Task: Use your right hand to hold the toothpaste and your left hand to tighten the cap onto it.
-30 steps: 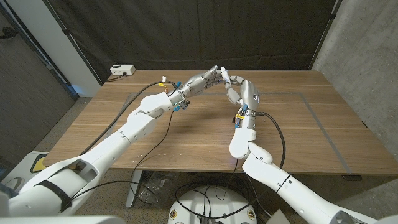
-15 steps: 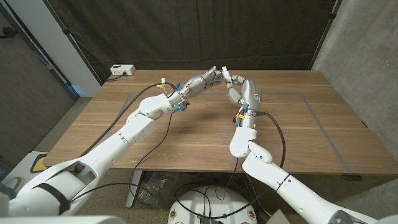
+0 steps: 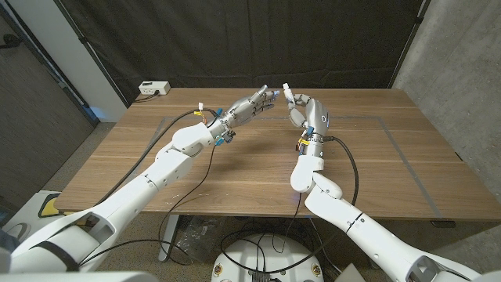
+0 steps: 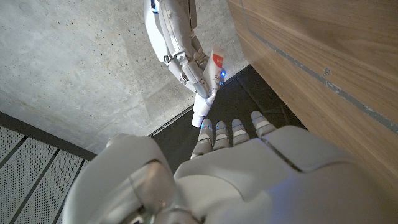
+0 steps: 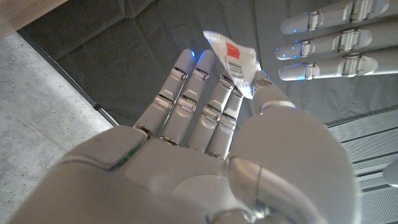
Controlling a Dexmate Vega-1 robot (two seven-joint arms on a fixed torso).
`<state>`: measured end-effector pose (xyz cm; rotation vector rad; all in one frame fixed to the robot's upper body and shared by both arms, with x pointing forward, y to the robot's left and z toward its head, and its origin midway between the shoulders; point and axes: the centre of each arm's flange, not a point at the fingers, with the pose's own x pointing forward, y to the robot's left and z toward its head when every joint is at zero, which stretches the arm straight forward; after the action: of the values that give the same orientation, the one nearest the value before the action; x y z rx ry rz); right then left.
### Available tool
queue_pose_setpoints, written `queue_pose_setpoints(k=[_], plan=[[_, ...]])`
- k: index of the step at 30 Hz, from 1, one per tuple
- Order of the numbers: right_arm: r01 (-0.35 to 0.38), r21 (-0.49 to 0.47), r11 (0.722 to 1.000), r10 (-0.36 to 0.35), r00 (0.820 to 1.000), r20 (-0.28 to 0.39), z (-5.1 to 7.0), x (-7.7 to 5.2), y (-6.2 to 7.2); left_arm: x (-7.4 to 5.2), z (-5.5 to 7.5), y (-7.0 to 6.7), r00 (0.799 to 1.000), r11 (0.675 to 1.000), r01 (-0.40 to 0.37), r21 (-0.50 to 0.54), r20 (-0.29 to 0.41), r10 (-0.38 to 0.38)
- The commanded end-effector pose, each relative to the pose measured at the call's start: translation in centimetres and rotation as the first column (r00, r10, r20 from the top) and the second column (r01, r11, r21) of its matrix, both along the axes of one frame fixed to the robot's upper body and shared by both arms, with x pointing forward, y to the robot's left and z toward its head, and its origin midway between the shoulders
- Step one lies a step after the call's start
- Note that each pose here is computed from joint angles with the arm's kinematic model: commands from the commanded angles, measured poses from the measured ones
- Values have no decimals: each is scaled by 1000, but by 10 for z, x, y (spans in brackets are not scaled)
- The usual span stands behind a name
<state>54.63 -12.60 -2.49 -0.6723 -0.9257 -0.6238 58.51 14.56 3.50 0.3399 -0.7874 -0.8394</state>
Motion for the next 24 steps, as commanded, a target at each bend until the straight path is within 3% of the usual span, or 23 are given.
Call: queue_pose_setpoints(k=[1,18,24], plan=[[14,-3,1000,-14,999,-29,-5,5,-4,-1,1,2,1000,999,-25,-33,12,25],[1,-3,1000,0,1000,6,-1,-4,-3,8,10,-9,1000,1000,8,9,16,-8],[-3,-6,1000,3,1000,5,0,0,0,9,12,-10,1000,1000,14,11,21,-14]])
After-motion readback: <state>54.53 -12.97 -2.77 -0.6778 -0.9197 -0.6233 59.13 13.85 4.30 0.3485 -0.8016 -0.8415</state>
